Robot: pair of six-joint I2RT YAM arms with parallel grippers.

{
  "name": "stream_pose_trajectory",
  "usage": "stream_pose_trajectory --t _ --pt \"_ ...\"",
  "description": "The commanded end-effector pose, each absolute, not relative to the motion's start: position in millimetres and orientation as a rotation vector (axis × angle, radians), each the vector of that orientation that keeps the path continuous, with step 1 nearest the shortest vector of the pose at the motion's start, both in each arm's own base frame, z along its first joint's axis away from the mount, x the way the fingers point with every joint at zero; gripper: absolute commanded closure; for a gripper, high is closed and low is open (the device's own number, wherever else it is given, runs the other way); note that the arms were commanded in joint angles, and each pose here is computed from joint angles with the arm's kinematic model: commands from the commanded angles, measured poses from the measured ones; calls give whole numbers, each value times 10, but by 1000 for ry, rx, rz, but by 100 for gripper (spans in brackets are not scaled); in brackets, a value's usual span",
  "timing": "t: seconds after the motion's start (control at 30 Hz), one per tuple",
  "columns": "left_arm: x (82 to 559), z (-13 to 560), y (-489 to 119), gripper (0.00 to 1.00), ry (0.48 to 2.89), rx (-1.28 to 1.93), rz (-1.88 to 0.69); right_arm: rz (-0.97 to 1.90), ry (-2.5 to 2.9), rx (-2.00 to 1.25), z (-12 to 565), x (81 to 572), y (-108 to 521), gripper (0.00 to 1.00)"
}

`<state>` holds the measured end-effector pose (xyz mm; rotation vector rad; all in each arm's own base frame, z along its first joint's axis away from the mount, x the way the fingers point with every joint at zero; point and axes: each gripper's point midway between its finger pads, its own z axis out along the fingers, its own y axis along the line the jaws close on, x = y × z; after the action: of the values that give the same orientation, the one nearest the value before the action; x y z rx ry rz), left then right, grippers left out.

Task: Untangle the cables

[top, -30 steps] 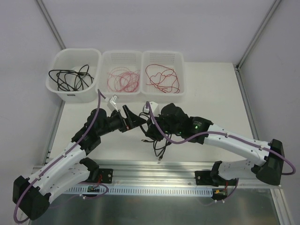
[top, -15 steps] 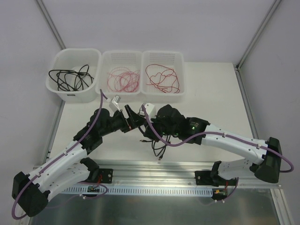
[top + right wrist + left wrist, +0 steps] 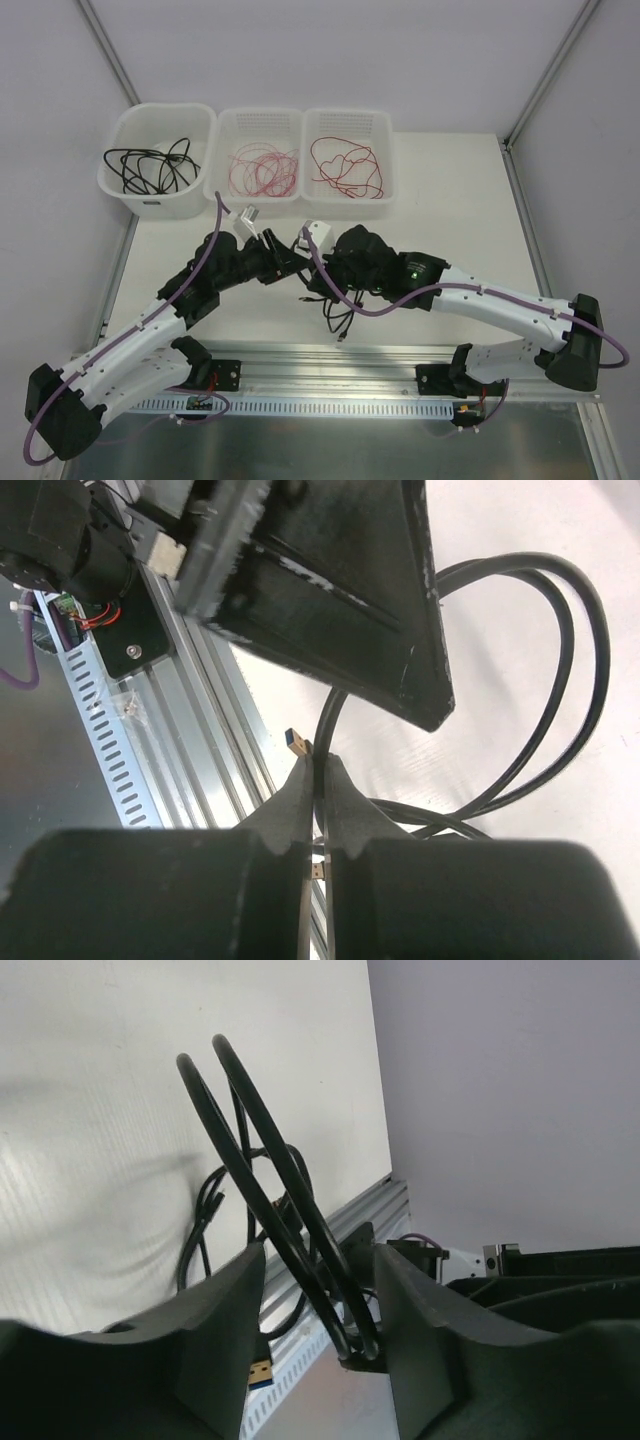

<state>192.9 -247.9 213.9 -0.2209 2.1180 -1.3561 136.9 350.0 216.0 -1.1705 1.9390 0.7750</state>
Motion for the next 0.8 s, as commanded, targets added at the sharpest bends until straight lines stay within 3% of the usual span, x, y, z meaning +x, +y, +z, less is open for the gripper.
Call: stream_pose_trajectory --t 0.0,0.1,0.17,0.3,0.4,0.5,0.77 --pt "1951 2335 -2558 64 2083 -179 -1369 794 1853 -1163 2415 1372 3571 99" --pt "1964 2340 -2579 81 2087 -163 -1357 783 1859 -1148 2408 1396 3555 99" --pt "1975 2347 -2569 99 2079 -157 -1345 767 1873 -1137 2386 1409 3523 97" --pt "1984 2384 -2524 100 2038 -96 -1297 763 1895 -1122 2382 1388 3467 60" --pt "1978 2464 -2490 100 1988 -9 -1260 714 1917 -1051 2399 1441 3317 46" --pt "1955 2542 -2459 100 1936 89 -1224 640 1944 -984 2369 1518 3141 37" --pt "1863 2820 -2410 100 1807 259 -1189 571 2076 -701 2147 1723 2727 31"
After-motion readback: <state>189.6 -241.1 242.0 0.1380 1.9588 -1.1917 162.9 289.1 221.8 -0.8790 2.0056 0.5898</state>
